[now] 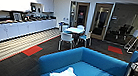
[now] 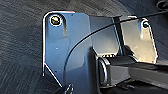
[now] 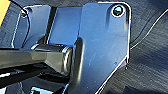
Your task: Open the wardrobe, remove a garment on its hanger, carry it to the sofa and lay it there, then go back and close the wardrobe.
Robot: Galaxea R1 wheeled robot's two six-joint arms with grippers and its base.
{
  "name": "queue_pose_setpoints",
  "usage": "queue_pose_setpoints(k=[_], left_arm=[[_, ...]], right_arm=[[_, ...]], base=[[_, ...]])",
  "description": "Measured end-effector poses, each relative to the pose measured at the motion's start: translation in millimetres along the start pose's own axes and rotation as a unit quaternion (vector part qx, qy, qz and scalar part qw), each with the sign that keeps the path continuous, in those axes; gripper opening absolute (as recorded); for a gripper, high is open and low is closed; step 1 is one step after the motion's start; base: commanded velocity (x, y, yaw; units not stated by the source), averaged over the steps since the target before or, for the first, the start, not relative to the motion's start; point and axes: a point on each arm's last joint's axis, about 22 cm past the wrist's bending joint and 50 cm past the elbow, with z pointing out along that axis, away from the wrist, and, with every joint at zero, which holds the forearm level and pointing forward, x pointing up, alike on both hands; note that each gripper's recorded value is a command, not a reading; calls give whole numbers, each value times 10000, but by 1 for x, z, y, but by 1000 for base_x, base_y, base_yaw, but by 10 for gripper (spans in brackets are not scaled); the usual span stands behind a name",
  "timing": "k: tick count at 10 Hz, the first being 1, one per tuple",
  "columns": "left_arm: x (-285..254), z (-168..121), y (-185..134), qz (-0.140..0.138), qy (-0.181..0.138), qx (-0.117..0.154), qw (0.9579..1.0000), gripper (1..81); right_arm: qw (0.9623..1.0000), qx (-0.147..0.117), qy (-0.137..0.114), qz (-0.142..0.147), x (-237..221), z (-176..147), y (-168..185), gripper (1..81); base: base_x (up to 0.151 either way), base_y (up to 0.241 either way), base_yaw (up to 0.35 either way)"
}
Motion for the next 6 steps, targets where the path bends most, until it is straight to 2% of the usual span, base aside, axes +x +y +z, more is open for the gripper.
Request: queue_pose_setpoints(k=[5, 6], left_arm=[[0, -1, -1, -4, 33, -16, 10000, 811], [0, -3, -3, -25, 143, -88, 9999, 811]], right_arm=[[10000, 54, -45, 15, -8, 1, -9, 811], [10000, 70, -39, 17, -7, 2, -11, 811]], base=[[0, 0, 269], [0, 0, 270]])
